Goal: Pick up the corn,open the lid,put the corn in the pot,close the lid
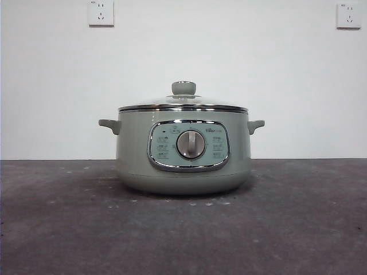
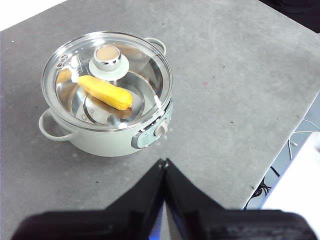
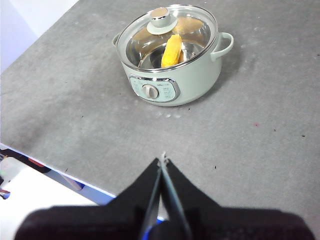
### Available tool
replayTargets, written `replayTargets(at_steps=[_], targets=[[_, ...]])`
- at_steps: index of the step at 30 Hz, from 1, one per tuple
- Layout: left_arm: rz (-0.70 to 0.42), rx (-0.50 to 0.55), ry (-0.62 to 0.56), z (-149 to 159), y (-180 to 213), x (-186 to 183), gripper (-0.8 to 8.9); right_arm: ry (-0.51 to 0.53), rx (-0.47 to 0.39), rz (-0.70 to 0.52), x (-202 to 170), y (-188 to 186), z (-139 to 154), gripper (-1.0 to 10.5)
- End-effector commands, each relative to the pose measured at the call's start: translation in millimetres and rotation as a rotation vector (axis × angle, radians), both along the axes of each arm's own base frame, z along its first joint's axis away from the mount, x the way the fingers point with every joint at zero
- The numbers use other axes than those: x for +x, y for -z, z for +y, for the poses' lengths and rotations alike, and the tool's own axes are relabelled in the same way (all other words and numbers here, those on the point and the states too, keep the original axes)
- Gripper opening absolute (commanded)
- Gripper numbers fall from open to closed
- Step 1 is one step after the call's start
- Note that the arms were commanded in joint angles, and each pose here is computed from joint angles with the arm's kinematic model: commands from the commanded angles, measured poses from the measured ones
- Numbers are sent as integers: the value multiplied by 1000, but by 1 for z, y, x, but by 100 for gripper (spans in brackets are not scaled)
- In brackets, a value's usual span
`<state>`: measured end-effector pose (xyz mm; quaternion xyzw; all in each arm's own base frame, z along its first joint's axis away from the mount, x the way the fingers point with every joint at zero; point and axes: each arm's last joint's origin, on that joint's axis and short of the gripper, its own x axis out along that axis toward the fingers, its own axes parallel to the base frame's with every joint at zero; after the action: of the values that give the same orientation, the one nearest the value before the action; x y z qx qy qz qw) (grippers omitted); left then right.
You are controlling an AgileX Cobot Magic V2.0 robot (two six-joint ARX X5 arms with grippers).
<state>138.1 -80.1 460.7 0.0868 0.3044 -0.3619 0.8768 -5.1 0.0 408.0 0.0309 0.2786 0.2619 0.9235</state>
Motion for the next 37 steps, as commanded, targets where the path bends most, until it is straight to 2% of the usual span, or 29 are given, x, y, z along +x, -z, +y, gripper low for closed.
replayTargets(at_steps=[1, 12, 16, 22, 28, 37], targets=[[-3, -6, 2, 0, -1, 0, -4, -2, -19, 26, 0, 4, 0, 1], [-90, -9, -14, 2, -6, 7, -4, -2, -20, 26, 0, 4, 0, 1], [-239, 1, -72, 19, -16, 11, -4, -2, -19, 26, 0, 4, 0, 1], [-448, -57, -154, 47, -16, -3, -4, -2, -19, 26, 0, 4, 0, 1], [-574, -56, -268, 64, 35, -14, -4, -2, -19, 26, 0, 4, 0, 1], [-644, -71, -311, 69, 157, -24, -4, -2, -20, 26, 0, 4, 0, 1]])
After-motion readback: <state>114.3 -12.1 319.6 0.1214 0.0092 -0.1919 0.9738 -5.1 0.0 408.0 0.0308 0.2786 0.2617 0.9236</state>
